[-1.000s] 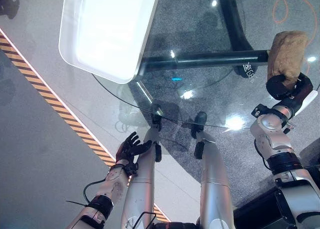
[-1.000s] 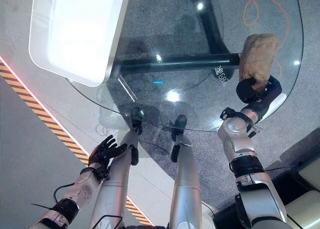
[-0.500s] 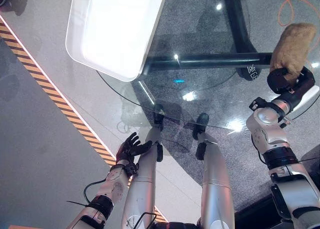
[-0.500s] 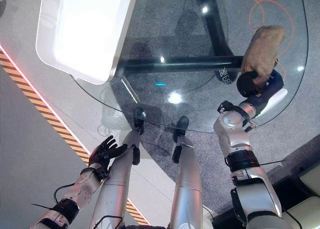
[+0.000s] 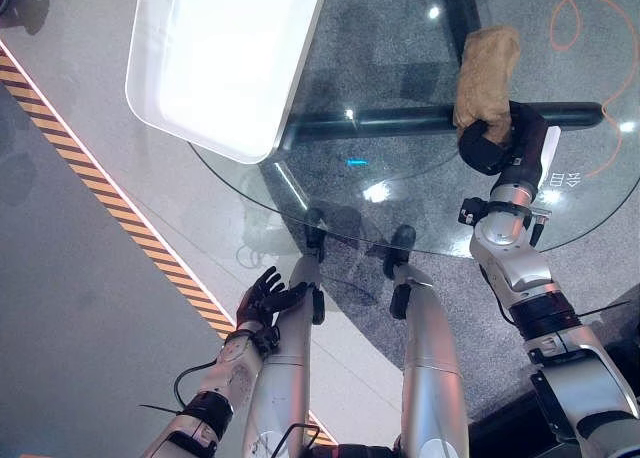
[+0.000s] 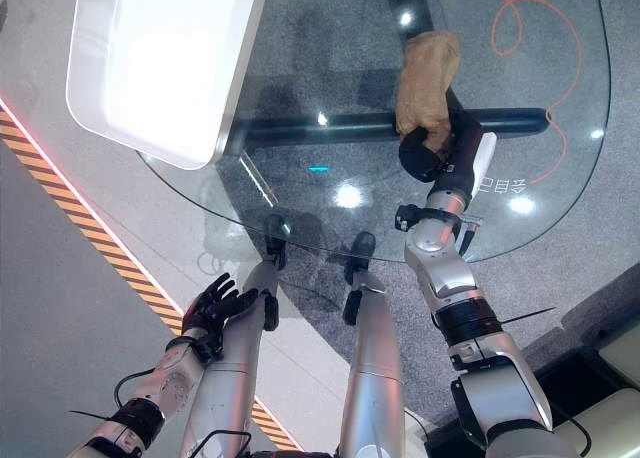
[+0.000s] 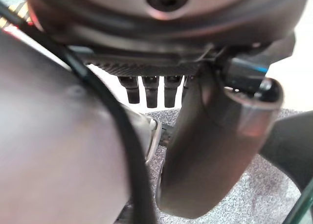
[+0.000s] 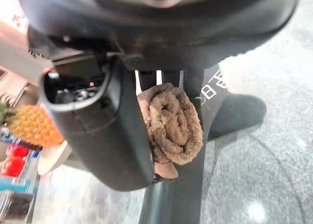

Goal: Wipe the table with a cloth and put it in the basket.

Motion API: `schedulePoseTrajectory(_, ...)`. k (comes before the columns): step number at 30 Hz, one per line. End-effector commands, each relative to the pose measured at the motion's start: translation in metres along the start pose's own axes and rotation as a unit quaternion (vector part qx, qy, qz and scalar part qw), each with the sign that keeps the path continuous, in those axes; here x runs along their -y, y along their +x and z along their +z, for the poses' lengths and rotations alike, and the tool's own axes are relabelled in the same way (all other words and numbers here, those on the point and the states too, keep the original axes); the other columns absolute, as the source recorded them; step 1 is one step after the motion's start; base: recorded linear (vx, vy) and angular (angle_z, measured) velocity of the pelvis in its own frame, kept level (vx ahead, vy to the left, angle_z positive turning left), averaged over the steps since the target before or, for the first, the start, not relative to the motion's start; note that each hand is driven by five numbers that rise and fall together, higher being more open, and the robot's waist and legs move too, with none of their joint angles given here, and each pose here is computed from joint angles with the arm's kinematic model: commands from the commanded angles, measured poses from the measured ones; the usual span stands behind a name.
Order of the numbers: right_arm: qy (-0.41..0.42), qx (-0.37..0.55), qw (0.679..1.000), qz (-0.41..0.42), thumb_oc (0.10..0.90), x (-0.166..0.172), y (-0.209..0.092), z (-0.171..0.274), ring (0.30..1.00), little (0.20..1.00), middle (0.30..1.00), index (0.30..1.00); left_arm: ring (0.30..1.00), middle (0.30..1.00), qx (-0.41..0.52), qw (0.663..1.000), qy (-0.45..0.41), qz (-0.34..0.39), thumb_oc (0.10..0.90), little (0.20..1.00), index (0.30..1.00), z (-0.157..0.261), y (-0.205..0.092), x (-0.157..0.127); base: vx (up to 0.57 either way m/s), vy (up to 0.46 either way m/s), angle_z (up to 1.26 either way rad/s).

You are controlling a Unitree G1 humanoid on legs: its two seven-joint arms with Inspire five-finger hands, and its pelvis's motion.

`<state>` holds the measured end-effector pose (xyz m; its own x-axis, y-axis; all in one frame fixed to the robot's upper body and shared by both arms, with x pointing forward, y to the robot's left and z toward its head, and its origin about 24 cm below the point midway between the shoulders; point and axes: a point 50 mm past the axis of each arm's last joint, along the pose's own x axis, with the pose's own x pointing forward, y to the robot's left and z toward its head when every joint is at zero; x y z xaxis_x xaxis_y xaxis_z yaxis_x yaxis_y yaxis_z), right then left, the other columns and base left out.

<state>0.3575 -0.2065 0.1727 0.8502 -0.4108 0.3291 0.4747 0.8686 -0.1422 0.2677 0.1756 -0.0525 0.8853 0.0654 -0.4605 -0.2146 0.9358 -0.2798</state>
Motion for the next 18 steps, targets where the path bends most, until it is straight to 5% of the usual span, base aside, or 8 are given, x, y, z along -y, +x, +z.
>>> schedulePoseTrajectory(1, -0.018, 0.062, 0.985, 0.159, 0.100, -0.034, -0.034, 0.009, 0.300, 0.200, 0.300, 0.300, 0.900, 0.900, -0.037, 0.999, -0.003, 0.015, 0.800, 0.900, 0.900, -0.037, -0.019, -0.010, 0.00, 0.000, 0.00)
schedulePoseTrajectory(9, -0.025, 0.127, 0.932, 0.340, 0.100, -0.068, -0.064, 0.030, 0.300, 0.200, 0.300, 0.300, 0.900, 0.900, -0.038, 0.999, 0.004, 0.006, 0.800, 0.900, 0.900, -0.038, -0.020, -0.010, 0.00, 0.008, 0.01)
schedulePoseTrajectory(18, -0.011, 0.159, 0.887, 0.434, 0.100, -0.089, -0.082, 0.052, 0.300, 0.200, 0.300, 0.300, 0.900, 0.900, -0.018, 1.000, 0.007, -0.008, 0.800, 0.900, 0.900, -0.023, -0.013, -0.002, -0.01, 0.004, 0.08)
